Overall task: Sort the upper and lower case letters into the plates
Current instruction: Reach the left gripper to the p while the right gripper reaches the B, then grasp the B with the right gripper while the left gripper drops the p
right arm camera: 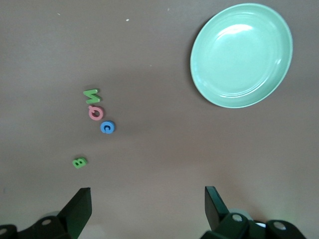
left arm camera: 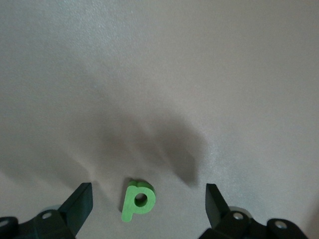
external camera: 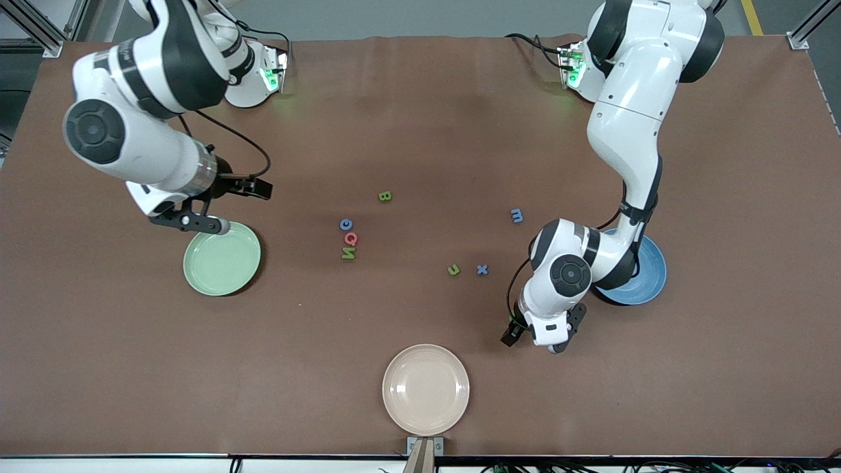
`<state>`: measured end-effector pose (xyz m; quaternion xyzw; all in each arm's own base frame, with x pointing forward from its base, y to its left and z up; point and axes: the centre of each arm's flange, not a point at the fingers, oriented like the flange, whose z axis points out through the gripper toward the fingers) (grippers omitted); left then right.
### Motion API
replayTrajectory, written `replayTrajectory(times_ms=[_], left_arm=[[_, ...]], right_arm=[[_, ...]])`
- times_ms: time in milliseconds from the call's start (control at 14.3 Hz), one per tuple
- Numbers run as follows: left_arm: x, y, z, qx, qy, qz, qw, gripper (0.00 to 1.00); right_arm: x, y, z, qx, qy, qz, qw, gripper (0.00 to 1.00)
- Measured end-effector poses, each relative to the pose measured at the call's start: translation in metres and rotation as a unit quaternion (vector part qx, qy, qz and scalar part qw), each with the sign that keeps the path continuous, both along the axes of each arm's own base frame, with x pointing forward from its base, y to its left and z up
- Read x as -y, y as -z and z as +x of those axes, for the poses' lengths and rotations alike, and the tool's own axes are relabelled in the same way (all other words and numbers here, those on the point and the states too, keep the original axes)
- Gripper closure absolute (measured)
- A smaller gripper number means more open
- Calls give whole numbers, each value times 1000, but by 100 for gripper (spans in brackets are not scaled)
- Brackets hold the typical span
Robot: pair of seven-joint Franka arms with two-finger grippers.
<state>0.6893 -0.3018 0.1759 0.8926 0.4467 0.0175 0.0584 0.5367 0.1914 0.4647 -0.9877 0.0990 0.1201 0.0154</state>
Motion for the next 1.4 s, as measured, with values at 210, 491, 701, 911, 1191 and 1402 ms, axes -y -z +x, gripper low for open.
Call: replayTrajectory(times_ms=[210,491,701,911,1191,1402], left_arm=[[3,4,-2,-2,2,1,1000,10],[3,3,-1,-2,2,1,1000,33],[3,4,-2,-3,3,2,1000,43],[4,3,-2,-3,3,2,1000,48],[5,0,0,2,3,0,1000,68],[5,-1,0,2,3,0,1000,70]], right_arm=[[-44,28,-18,20,22,-6,1000,0],[-99,62,-50,46,39,-8,998,0],[-148,81,-78,72,35,2,997,0],[-192,123,-101,86,33,3,996,0],[-196,172,-95,100,12,-25,995,0],[-202,196,-98,101,15,-31,994,0]])
